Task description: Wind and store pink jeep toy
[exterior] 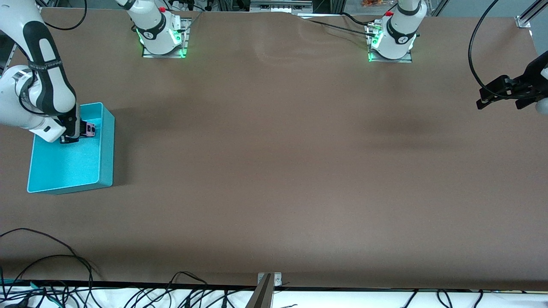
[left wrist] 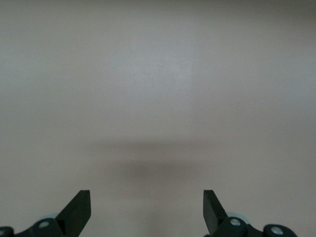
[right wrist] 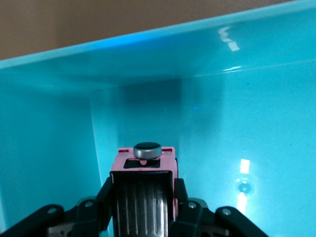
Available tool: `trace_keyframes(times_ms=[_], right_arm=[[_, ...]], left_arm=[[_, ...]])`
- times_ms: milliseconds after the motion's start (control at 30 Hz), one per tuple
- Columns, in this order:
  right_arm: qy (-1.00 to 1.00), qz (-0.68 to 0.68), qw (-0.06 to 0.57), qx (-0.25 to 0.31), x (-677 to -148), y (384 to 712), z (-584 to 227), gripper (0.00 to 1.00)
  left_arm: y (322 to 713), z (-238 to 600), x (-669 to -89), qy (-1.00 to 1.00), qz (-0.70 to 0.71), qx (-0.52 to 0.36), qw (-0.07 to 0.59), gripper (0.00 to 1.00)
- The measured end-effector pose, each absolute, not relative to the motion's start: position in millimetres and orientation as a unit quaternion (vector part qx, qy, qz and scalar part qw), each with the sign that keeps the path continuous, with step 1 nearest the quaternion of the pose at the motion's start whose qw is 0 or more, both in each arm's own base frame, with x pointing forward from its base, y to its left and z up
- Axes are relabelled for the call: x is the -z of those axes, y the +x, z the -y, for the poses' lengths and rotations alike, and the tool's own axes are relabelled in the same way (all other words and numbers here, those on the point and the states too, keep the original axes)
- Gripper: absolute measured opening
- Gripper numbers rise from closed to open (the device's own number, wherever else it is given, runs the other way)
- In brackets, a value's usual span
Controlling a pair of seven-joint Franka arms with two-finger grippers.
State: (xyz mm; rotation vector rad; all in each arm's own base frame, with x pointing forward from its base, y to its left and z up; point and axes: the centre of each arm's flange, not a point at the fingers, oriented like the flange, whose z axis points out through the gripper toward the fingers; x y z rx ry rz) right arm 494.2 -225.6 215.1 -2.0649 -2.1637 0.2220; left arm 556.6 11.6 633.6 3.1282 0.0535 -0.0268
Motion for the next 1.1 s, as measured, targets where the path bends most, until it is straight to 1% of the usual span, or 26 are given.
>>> trace_keyframes(times_ms=[167,200,300,334,367,567,634,801,968,1001,1068,1101], right_arm=[[-0.687,0.719,0.07,-0.073,-214,495,225,0.52],[-0.688,0.719,0.07,-0.073,-214,495,226,0.53],[-0.688,0.719,0.068,-0.071,-216,496,226,0.64],[-0.688,0.719,0.067,-0.07,-217,496,226,0.73],[-0.688,0.719,0.066,-0.07,-218,496,226,0.77],[-0.688,0.721,0.057,-0.062,-230,500,224,0.78],[-0.687,0.722,0.052,-0.057,-236,503,223,0.8],[-0.682,0.73,0.035,-0.035,-263,514,207,0.81],[-0.707,0.706,0.024,-0.018,-292,517,193,0.83],[-0.714,0.699,0.025,-0.016,-297,518,189,0.84],[-0.729,0.684,0.027,-0.012,-307,519,180,0.9],[-0.736,0.677,0.027,-0.01,-312,520,175,0.9]], left_arm=[[557,-14,-634,1.0,-0.019,0.009,0.006,1.0],[557,-14,-634,1.0,-0.02,0.009,0.006,1.0],[557,-14,-634,1.0,-0.02,0.009,0.006,1.0],[557,-14,-634,1.0,-0.02,0.009,0.006,1.0],[557,-14,-634,1.0,-0.02,0.009,0.006,1.0],[557,-14,-634,1.0,-0.02,0.009,0.006,1.0],[557,-14,-634,1.0,-0.02,0.008,0.006,1.0],[557,-14,-634,1.0,-0.02,0.008,0.006,1.0],[557,-14,-634,1.0,-0.02,0.008,0.006,1.0],[557,-14,-634,1.0,-0.02,0.008,0.006,1.0],[557,-14,-634,1.0,-0.02,0.008,0.006,1.0],[557,-14,-634,1.0,-0.02,0.008,0.006,1.0]])
